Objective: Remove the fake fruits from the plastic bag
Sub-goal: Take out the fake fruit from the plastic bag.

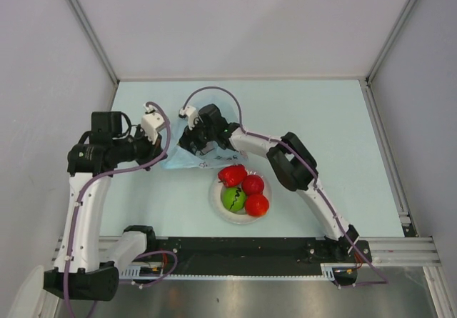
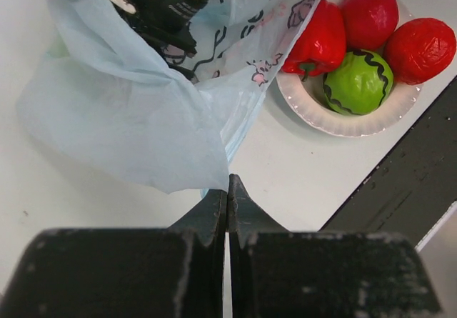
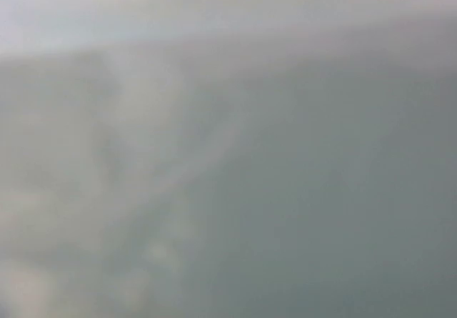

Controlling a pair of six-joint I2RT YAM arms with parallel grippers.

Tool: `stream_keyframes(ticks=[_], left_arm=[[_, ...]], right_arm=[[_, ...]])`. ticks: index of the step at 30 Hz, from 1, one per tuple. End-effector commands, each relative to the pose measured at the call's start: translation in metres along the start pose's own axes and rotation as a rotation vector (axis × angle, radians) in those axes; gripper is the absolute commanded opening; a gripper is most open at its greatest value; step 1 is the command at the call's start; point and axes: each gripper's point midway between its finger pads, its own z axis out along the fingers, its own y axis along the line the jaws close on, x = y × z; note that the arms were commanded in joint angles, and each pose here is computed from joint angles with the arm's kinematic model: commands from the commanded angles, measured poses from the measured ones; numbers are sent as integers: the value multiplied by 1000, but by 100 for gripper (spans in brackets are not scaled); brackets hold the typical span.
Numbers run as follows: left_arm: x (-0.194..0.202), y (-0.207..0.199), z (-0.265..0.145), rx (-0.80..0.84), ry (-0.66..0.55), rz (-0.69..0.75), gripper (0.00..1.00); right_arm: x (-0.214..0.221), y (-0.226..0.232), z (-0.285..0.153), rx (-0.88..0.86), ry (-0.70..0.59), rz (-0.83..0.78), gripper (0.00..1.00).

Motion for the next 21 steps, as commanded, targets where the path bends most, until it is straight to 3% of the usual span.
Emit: stream_keyframes(ticks=[1, 5, 8, 9, 15, 21], left_arm=[[-2, 4, 2, -16, -21, -13, 0], [-1, 5, 4, -18, -15, -20, 0], [2, 6, 5, -23, -5, -23, 0], [4, 7, 6, -24, -5, -24, 0], [11, 13, 14, -47, -2, -20, 0], [23, 31, 26, -117, 11, 6, 0]], right_arm=[[-14, 12, 23, -63, -58, -3, 100], [-4, 4, 34, 16, -35, -29, 98], [-6, 0, 36, 56, -38, -31, 79], [-1, -1, 34, 70, -13, -22, 67], [-46, -27, -12, 159, -78, -48, 37], [-81, -1, -86, 68, -134, -150, 33]])
